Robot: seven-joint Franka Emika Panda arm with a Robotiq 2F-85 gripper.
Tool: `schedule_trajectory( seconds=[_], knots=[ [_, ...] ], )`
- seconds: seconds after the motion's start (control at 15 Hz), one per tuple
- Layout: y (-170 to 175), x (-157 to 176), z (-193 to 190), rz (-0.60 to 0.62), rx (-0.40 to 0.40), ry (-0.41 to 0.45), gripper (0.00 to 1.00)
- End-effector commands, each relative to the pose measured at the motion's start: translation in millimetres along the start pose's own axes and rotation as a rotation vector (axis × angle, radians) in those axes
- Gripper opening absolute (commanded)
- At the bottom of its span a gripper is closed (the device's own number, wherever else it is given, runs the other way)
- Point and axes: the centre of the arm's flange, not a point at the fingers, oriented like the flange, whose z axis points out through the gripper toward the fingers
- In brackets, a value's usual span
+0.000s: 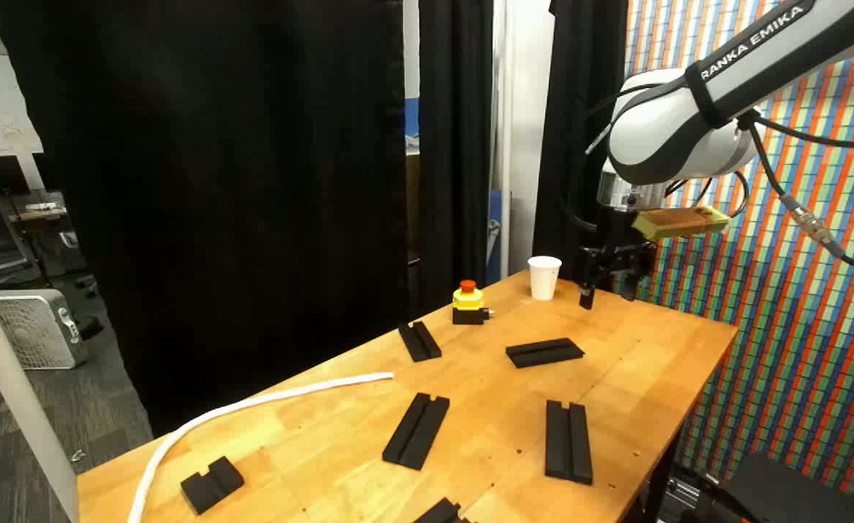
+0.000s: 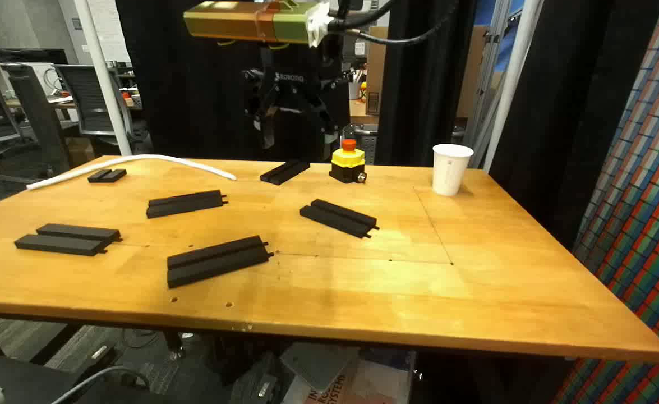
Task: Connect the four black pieces together
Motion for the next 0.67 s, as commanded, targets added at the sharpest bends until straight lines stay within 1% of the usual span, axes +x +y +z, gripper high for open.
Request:
schedule_trajectory(
  seconds=[0.0,0.47,0.53,0.6],
  knots=[
    [0,1,-2,0.0,0.0,0.006,1.0],
    [0,4,-8,0.0,0.0,0.017,1.0],
    [-1,6,-6,0.018,-0.004,0.016,1.0],
    [-5,12,-2,0.071,0.007,0.013,1.0]
  ],
)
